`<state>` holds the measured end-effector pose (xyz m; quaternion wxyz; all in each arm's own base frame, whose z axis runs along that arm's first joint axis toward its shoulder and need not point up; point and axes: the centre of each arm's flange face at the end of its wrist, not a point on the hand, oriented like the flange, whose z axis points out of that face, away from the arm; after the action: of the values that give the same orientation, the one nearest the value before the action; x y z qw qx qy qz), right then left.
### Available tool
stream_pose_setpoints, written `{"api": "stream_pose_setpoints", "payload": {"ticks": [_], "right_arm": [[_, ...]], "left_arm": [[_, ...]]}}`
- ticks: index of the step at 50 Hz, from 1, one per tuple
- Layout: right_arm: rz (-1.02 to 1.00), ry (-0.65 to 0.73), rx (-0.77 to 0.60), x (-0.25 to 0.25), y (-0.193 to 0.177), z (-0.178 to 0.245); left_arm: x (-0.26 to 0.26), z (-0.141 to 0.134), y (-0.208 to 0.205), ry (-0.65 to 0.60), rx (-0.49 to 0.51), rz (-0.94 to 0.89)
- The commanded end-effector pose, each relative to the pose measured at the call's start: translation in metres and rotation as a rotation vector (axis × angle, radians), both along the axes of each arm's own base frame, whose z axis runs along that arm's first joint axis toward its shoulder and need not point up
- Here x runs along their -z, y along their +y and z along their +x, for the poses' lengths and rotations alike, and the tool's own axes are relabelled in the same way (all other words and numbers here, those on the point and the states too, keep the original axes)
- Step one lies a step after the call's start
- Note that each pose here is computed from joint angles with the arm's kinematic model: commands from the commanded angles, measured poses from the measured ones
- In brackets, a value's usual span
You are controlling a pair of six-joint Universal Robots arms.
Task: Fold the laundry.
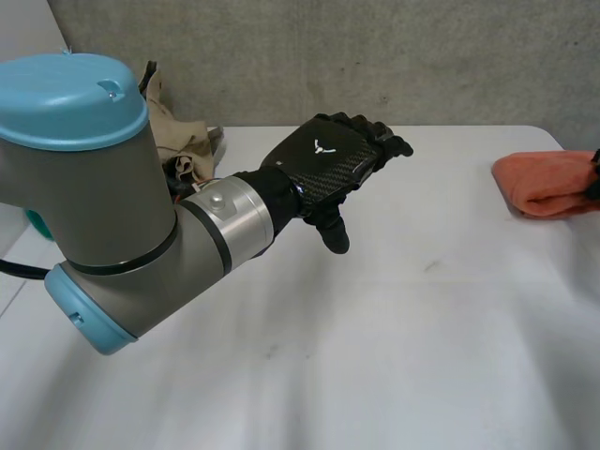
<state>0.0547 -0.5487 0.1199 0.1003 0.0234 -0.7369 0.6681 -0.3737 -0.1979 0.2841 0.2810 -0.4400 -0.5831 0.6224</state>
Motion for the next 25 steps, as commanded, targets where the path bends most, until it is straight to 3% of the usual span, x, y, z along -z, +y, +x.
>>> {"api": "stream_pose_setpoints", "payload": {"ticks": [1,10,15,21,25], "right_arm": [[0.008,0.017,0.016,0.002,0.000,-0.008],[0.026,0.253,0.145,-0.021,0.007,-0.016],[-0.046,0.310,0.118,-0.060,0.025,-0.007],[-0.285,0.356,-0.140,-0.113,0.072,0.034],[-0.306,0.352,-0.338,-0.111,0.113,0.080]], "left_arm": [[0.001,-0.001,0.000,-0.002,0.000,0.002],[-0.004,0.000,0.000,0.009,-0.002,-0.009],[-0.009,0.002,-0.004,0.024,-0.029,-0.010],[-0.025,0.013,-0.022,0.063,-0.165,-0.054],[-0.038,0.035,-0.059,0.110,-0.342,-0.129]]}}
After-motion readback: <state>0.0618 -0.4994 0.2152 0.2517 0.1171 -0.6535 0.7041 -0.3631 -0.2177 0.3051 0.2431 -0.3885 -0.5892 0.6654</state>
